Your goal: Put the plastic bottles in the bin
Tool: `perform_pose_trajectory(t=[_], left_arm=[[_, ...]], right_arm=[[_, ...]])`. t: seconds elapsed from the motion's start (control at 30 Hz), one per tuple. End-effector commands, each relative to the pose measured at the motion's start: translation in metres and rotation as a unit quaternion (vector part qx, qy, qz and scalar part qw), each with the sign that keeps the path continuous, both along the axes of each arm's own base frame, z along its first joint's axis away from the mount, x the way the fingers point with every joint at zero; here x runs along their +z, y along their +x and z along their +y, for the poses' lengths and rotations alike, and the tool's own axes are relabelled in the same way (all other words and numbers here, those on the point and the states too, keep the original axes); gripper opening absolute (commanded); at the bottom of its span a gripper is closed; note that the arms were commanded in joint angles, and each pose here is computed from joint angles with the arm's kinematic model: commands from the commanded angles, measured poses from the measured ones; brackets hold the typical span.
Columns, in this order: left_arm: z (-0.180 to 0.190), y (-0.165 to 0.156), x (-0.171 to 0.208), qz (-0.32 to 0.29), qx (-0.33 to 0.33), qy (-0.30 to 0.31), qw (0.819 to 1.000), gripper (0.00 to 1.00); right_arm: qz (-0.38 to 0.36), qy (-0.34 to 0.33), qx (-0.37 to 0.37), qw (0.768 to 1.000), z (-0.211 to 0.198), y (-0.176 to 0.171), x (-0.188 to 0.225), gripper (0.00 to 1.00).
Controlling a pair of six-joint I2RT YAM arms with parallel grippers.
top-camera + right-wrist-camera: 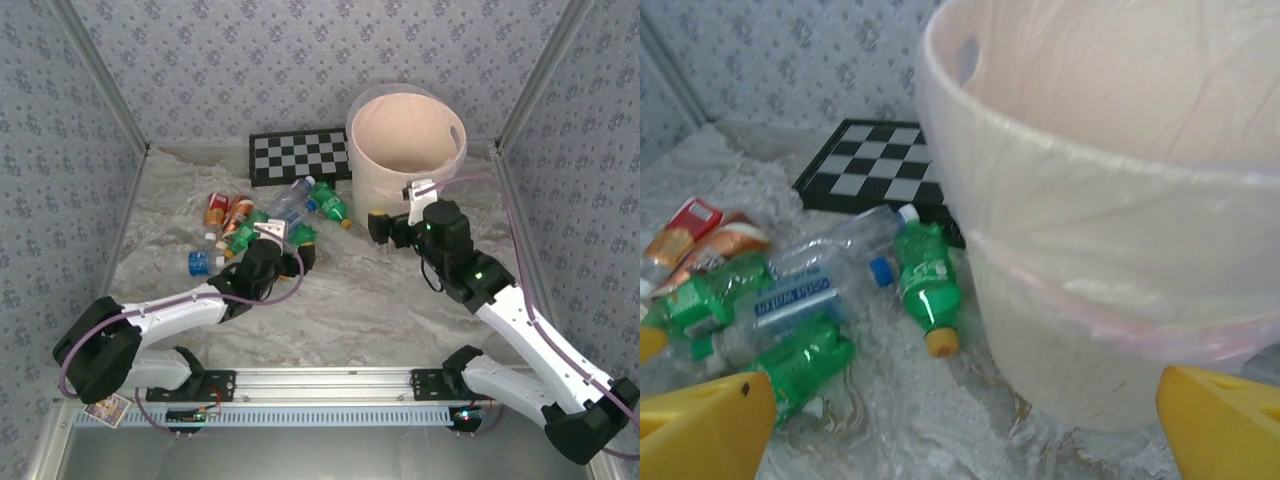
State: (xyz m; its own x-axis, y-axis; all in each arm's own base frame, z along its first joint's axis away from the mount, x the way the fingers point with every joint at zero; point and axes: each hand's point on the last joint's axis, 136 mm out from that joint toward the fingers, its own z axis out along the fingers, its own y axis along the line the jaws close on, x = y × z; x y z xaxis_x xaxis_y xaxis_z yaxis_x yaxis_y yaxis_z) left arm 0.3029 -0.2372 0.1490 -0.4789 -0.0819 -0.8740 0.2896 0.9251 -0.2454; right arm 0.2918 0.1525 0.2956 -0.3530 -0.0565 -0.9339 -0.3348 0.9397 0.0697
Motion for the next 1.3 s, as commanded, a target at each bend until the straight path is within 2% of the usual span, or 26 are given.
perform_pose_trajectory(t=[0.0, 0.5, 0.67, 0.87, 1.07, 1.27], left_arm=[[0.002, 0.008, 0.014, -0.005, 0.026, -0.013, 1.0, 1.0], [0.022, -0.007, -0.028, 0.097, 0.05, 0.061, 0.992, 0.98], [0.02, -0.017, -0.048, 0.139, 0.028, 0.082, 0.987, 0.9], [0.019, -0.023, -0.081, 0.192, 0.013, 0.119, 0.974, 0.76], [0.017, -0.018, -0.094, 0.207, 0.009, 0.126, 0.97, 0.71], [0.015, -0.01, -0.103, 0.214, 0.002, 0.142, 0.966, 0.61]], right_arm=[[-0.002, 0.009, 0.042, 0.999, 0.013, -0.008, -0.017, 1.0], [0.01, 0.083, 0.116, 0.99, 0.069, 0.007, -0.094, 1.0], [0.018, 0.078, 0.12, 0.99, 0.074, -0.002, -0.109, 1.0], [0.006, 0.074, 0.096, 0.993, 0.063, -0.003, -0.105, 1.0], [-0.004, 0.064, 0.069, 0.996, 0.051, -0.002, -0.1, 1.0], [-0.001, 0.06, 0.066, 0.996, 0.051, -0.001, -0.103, 1.0]])
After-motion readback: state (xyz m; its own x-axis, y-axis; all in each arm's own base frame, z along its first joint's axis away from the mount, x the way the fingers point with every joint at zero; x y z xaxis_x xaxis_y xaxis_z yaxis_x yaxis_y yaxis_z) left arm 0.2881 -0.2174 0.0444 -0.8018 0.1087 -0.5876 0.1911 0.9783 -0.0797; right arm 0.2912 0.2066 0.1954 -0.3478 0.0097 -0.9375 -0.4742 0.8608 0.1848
